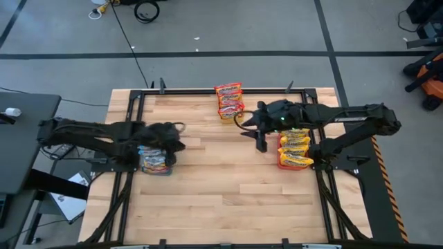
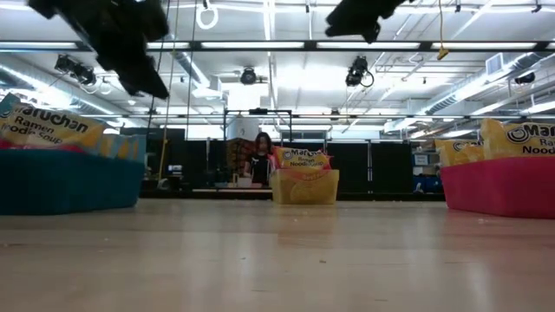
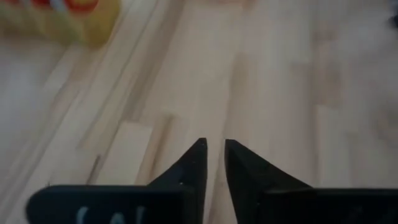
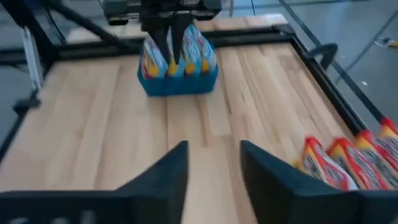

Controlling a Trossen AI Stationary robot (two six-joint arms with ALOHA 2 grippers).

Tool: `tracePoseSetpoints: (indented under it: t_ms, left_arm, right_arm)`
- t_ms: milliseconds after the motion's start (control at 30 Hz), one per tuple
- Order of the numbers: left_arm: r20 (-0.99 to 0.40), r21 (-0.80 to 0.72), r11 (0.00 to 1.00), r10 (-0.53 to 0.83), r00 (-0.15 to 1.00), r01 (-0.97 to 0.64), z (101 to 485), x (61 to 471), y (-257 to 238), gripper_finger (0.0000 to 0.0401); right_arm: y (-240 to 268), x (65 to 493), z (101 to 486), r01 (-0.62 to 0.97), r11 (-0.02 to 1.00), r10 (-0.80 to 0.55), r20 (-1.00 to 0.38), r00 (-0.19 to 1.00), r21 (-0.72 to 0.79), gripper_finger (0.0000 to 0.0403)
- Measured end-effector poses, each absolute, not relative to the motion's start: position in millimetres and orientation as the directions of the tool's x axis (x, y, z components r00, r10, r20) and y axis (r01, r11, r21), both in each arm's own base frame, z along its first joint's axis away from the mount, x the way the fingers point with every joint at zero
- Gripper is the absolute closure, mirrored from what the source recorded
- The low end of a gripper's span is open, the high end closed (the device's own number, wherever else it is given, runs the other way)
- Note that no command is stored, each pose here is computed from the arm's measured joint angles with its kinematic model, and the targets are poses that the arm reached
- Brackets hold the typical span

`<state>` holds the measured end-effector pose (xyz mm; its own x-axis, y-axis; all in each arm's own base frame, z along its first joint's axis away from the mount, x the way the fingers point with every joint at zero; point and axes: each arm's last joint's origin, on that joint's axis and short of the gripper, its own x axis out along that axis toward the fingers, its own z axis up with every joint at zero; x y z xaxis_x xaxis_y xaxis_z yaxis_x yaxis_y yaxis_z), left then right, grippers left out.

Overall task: Sort Maruchan noodles
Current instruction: Return to Home Position

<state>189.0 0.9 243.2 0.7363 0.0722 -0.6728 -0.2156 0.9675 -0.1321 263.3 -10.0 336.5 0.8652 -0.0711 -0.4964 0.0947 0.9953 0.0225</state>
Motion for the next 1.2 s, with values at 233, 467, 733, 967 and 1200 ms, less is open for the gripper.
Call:
tracePoseSetpoints:
  t_ms: [233,467,733,967,1200]
  left_arm:
    - [-0.471,-0.171,0.979,0.02,0.882,-0.113,247.6,129.3,-4.9,0.0321]
    - [-0.226,-0.203,0.97,0.086,0.97,-0.134,260.8,77.0,-0.2,0.0344]
    - [-0.071,-0.293,0.95,0.088,0.994,-0.105,269.8,54.4,1.1,0.0348]
    - [0.06,-0.192,0.98,-0.032,0.998,0.043,263.9,61.3,-2.7,0.0349]
    - [0.132,-0.108,0.972,-0.193,0.972,0.207,247.5,68.0,-7.7,0.0349]
  right_arm:
    - [-22.5,275.0,335.7,0.106,0.988,-0.045,-0.444,0.895,0.113,0.039]
    - [-19.6,243.8,331.9,0.116,0.965,-0.061,-0.231,0.971,0.235,0.0396]
    - [-10.9,184.4,282.6,0.144,0.92,-0.064,-0.221,0.973,0.365,0.0355]
    - [-7.7,148.1,253.7,0.05,0.974,-0.019,-0.139,0.99,0.22,0.0349]
    - [-1.5,103.5,228.4,-0.118,0.979,0.103,0.098,0.99,0.168,0.0348]
